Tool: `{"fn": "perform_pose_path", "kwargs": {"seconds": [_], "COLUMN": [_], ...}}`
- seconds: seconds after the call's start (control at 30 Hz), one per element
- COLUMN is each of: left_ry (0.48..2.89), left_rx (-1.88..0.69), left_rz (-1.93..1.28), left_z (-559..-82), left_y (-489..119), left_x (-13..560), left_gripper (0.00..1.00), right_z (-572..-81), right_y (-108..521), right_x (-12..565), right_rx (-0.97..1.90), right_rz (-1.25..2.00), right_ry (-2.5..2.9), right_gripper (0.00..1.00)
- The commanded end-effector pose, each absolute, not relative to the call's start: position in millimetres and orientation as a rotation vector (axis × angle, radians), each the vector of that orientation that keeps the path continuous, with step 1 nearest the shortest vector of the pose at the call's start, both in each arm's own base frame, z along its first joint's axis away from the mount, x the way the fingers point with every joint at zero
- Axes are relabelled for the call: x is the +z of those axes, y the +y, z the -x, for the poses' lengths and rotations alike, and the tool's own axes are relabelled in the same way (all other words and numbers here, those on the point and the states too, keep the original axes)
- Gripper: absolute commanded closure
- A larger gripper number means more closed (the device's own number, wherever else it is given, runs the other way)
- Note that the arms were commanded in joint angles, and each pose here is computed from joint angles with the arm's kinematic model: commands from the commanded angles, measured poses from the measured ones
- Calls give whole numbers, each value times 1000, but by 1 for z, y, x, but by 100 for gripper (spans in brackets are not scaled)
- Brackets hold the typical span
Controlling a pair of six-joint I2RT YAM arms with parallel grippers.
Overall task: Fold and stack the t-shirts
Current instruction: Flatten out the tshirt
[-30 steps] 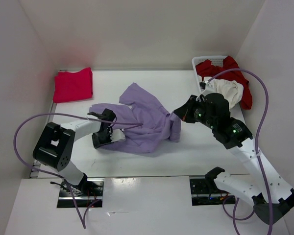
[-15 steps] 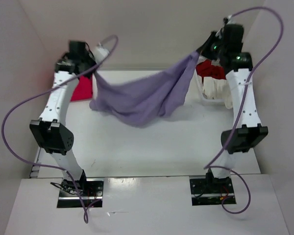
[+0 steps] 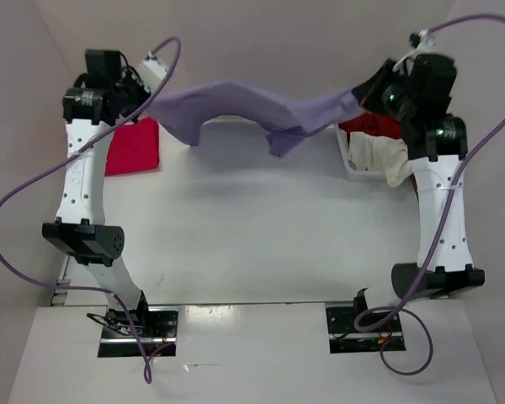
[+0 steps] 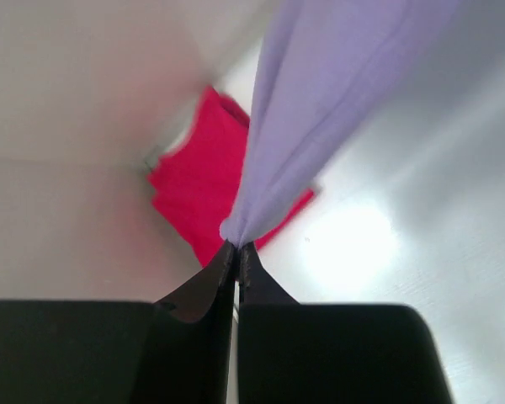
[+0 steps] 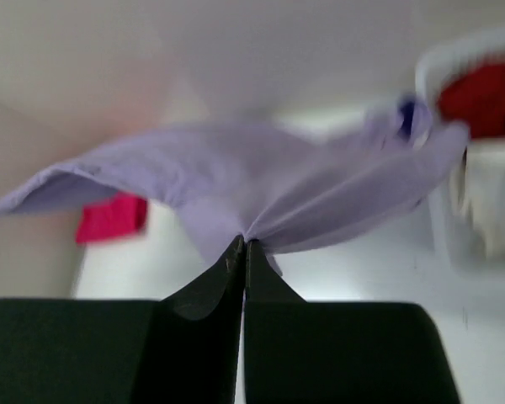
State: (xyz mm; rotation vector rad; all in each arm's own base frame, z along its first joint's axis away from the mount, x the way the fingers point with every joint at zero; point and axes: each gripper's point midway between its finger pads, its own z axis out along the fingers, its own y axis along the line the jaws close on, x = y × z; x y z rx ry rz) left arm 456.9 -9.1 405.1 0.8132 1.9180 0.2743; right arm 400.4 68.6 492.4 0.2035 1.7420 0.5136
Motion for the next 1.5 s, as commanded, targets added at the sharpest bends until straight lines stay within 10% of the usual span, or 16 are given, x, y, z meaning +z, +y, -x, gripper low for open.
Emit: {"fn": "perform_pose_path", "kwargs": {"seconds": [0.0,0.23,0.6,0.8,0.93,1.07,1.47], "left_ry": [2177,2416,2694,2613,2015,1669,1968], "left_rx": [338,537,291,275,397,395,524], "left_rz": [-960,-1242,-1238,-1069,-648,-491,-799], "left_z": [-433,-341,-252,-340,-456,-446,-408], "left_y": [15,46,46,37,27,18,33], "left_x": [305,169,89,139,387,515,349], "left_gripper": [100,100,100,100,100,100,100], "right_z": [-377,-290,-209,-322,-431,-415,-374], "right_y": [79,101,120,114,84,64,78], "right_x": [417,238,167,276,413,567,498], "right_rx": [549,646,829,716,536,537,443], "right_rz": [-206,-373,-617,-355,-304,-267,-319], "right_ry": [1906,2297,2449,2262,2016,1587,1881], "right_gripper": [100,100,100,100,100,100,100]}}
